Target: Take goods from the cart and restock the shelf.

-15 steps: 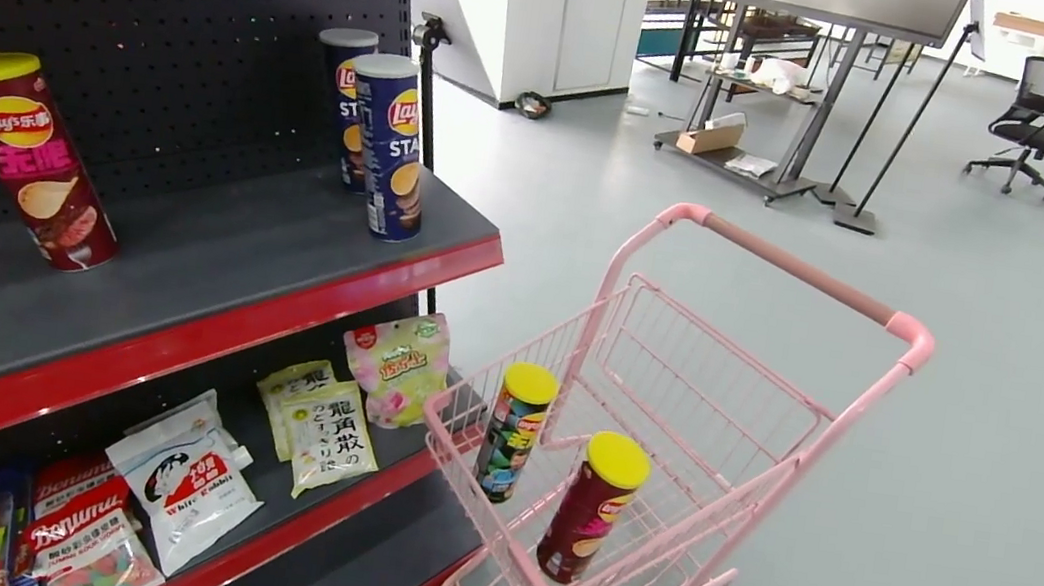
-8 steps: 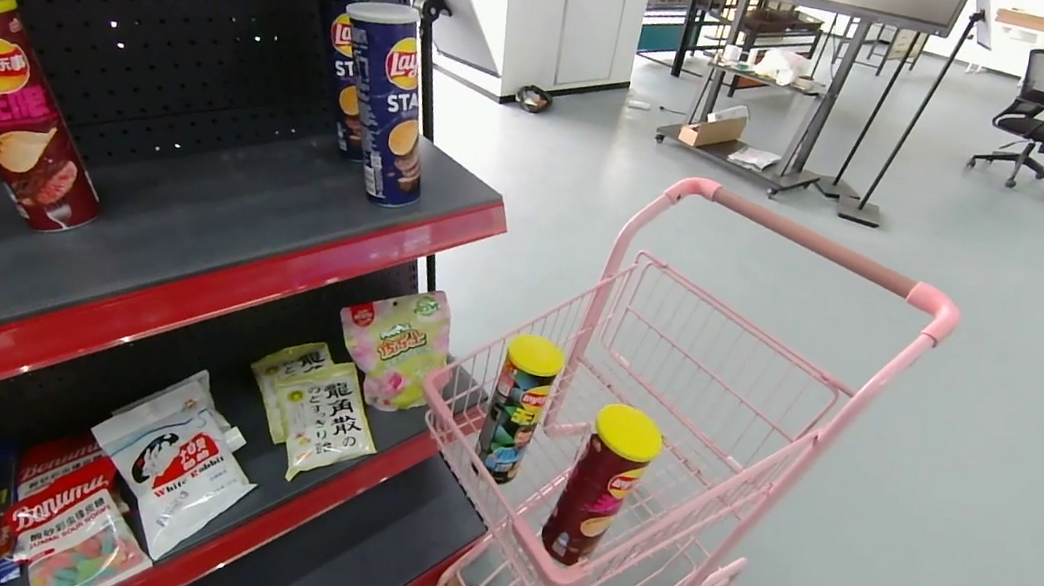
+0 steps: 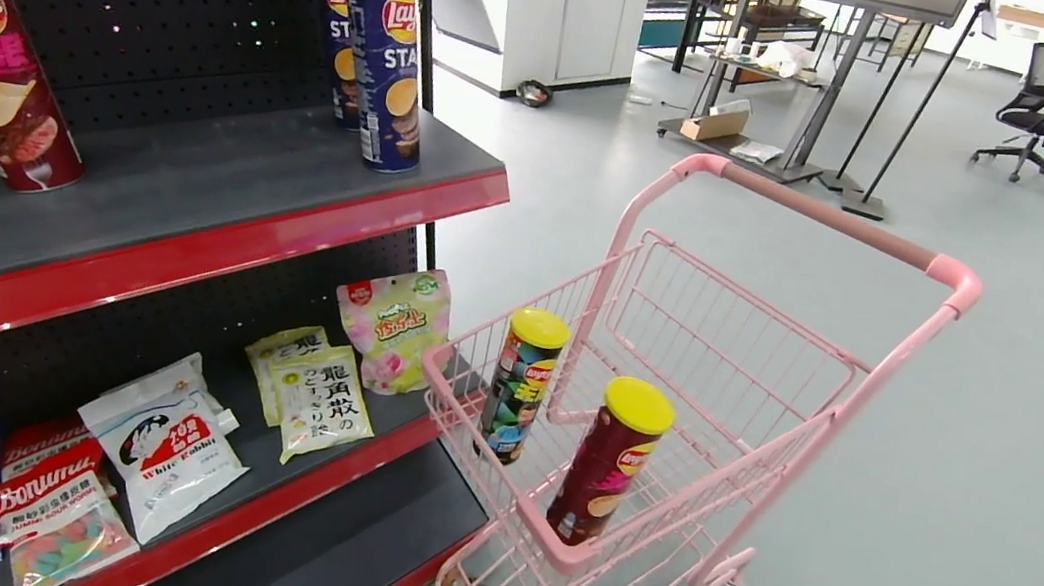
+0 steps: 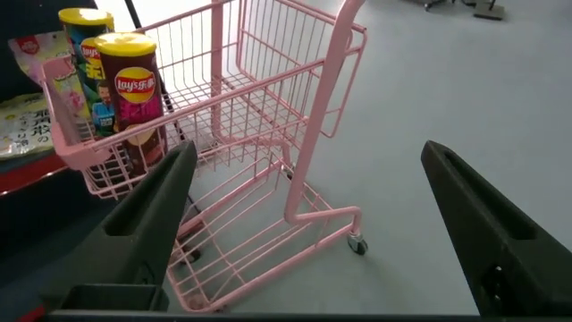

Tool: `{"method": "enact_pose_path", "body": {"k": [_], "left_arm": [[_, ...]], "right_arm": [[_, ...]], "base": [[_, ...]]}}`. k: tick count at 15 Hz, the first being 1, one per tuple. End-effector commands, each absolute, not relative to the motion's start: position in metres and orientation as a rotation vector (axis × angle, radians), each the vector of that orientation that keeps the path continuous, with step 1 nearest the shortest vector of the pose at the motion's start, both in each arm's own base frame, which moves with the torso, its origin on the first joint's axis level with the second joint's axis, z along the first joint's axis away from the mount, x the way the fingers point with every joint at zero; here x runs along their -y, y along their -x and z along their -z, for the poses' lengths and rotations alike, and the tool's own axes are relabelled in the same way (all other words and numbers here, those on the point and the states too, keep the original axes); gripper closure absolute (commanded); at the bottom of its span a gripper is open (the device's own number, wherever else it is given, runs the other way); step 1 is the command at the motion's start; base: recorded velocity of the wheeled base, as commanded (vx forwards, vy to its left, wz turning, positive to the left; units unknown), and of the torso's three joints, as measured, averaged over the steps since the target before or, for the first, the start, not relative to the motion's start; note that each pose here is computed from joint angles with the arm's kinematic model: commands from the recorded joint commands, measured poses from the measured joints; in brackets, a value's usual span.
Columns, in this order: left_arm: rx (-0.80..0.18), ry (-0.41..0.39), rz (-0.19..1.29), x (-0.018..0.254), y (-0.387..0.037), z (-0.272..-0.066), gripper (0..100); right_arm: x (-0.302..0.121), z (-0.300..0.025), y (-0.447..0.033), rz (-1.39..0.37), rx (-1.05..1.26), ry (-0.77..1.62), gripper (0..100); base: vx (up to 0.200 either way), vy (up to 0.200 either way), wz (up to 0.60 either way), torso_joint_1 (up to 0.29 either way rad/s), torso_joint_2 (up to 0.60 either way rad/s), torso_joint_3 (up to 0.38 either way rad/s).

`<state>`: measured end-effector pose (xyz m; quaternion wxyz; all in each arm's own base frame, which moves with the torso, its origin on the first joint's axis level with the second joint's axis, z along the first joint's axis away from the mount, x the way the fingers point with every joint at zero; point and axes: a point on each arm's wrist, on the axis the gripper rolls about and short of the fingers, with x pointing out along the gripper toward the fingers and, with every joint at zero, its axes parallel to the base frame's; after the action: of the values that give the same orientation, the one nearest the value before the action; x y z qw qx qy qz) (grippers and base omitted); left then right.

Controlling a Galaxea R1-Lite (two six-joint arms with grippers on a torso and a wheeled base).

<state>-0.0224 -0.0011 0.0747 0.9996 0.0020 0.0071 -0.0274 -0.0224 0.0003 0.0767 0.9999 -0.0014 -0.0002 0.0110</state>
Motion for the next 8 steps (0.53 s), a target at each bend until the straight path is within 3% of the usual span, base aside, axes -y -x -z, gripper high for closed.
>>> {"method": "enact_pose_path", "body": {"k": [1, 2, 3, 5, 6, 8], "left_arm": [[-0.015, -0.004, 0.054, 0.001, 0.022, -0.075, 0], [-0.015, -0.006, 0.055, 0.001, 0.022, -0.075, 0], [-0.015, -0.006, 0.055, 0.001, 0.022, -0.075, 0], [-0.015, -0.007, 0.055, 0.001, 0.022, -0.075, 0], [-0.015, -0.007, 0.055, 0.001, 0.022, -0.075, 0], [-0.015, -0.007, 0.055, 0.001, 0.022, -0.075, 0]], "right_arm": [[-0.001, -0.087, 0.025, -0.040, 0.048, 0.001, 0], [-0.001, -0.185, 0.009, -0.077, 0.046, -0.211, 0], [-0.002, -0.234, -0.015, -0.111, 0.022, -0.309, 0], [-0.009, -0.241, -0.059, -0.226, -0.096, -0.209, 0], [-0.019, -0.232, -0.117, -0.294, -0.210, -0.122, 0], [-0.037, -0.203, -0.172, -0.369, -0.297, -0.116, 0]], "base": [[0.000, 0.000, 0.00, 0.000, 0.00, 0.000], [0.000, 0.000, 0.00, 0.000, 0.00, 0.000], [0.000, 0.000, 0.00, 0.000, 0.00, 0.000], [0.000, 0.000, 0.00, 0.000, 0.00, 0.000], [0.000, 0.000, 0.00, 0.000, 0.00, 0.000], [0.000, 0.000, 0.00, 0.000, 0.00, 0.000]]}}
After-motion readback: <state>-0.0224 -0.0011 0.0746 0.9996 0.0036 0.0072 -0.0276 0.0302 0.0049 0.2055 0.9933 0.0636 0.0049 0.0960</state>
